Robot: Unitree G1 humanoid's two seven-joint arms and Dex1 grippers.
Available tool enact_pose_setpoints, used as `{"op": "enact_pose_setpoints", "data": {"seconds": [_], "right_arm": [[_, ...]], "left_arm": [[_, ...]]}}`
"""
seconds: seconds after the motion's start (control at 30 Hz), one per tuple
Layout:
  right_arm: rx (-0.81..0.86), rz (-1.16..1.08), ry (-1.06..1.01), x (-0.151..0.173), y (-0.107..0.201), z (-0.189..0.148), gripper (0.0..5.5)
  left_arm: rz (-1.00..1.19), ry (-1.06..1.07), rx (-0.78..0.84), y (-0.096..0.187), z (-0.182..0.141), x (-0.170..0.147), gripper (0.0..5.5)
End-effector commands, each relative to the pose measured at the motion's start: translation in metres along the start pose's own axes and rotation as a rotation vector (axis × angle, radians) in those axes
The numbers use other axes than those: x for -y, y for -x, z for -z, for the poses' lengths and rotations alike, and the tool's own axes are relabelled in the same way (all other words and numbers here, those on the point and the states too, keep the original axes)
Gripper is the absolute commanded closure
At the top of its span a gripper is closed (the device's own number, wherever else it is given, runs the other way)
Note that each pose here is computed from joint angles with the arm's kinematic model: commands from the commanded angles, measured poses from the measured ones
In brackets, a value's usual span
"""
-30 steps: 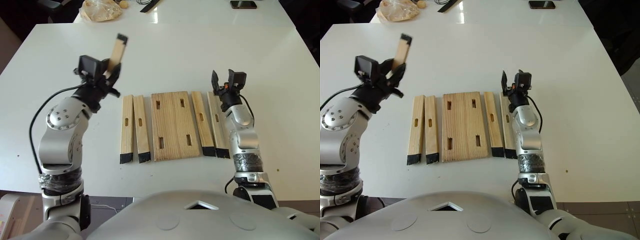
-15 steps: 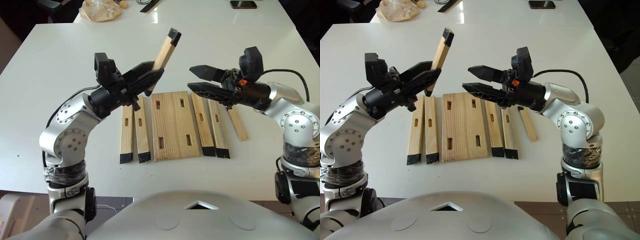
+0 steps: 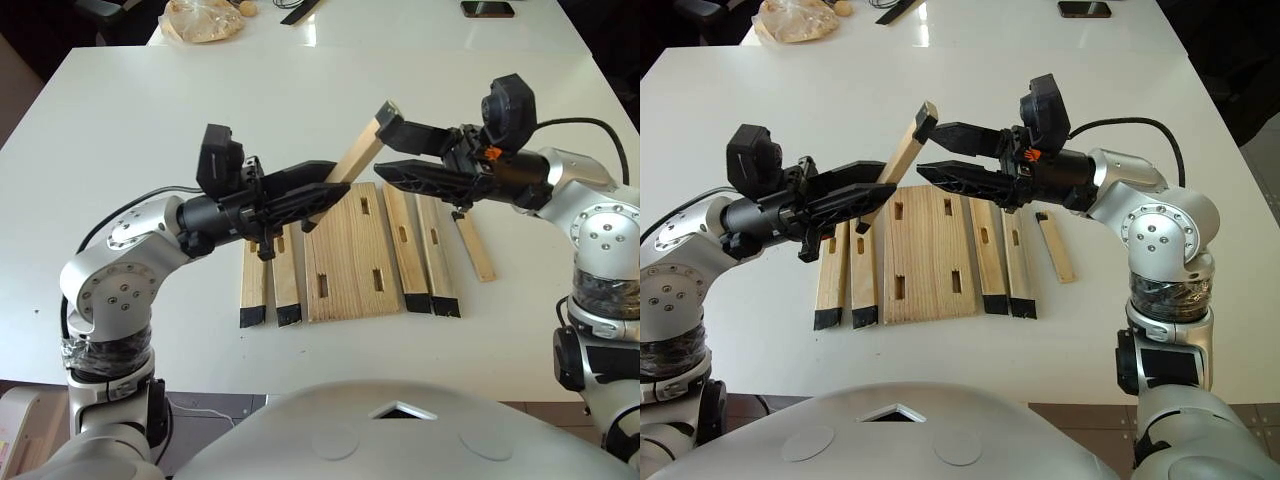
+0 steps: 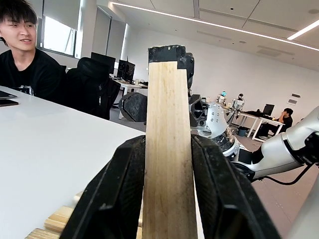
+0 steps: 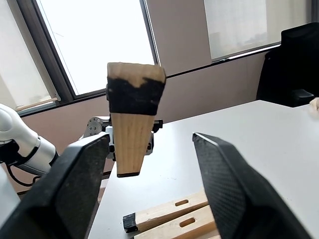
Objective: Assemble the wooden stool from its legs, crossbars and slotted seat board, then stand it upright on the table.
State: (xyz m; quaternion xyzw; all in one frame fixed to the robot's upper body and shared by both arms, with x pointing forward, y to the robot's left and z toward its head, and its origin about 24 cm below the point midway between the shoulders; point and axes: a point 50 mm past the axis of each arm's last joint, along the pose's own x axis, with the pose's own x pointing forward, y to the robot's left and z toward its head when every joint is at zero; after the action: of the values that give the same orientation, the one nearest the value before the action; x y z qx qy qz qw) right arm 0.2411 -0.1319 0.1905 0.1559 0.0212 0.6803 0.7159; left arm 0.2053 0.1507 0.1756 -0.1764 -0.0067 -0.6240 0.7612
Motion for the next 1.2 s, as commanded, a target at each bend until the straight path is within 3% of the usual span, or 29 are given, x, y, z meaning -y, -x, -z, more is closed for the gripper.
{"op": "enact_pose_setpoints", "data": {"seconds": [0.03, 0.27, 0.6, 1.03, 1.2], "right_arm": [[-0.021, -0.070, 0.002, -0.005, -0.008, -0.002, 2.44], [-0.016, -0.093, -0.025, -0.003, -0.013, 0.001, 2.64], [-0.052, -0.124, -0.042, -0.010, -0.012, 0.009, 4.13], [-0.153, -0.080, -0.031, -0.013, -0.001, 0.024, 4.15], [-0.281, 0.076, 0.081, -0.001, 0.026, 0.019, 4.15]], "left_arm": [[0.010, 0.018, -0.036, 0.002, 0.006, 0.001, 4.18], [0.041, 0.046, -0.056, 0.000, 0.012, 0.001, 4.18], [0.027, 0.051, -0.077, -0.002, 0.022, -0.005, 4.18], [0.001, 0.013, -0.139, -0.001, 0.028, -0.008, 4.18], [-0.249, -0.121, -0.309, 0.026, 0.039, -0.036, 4.18]]}}
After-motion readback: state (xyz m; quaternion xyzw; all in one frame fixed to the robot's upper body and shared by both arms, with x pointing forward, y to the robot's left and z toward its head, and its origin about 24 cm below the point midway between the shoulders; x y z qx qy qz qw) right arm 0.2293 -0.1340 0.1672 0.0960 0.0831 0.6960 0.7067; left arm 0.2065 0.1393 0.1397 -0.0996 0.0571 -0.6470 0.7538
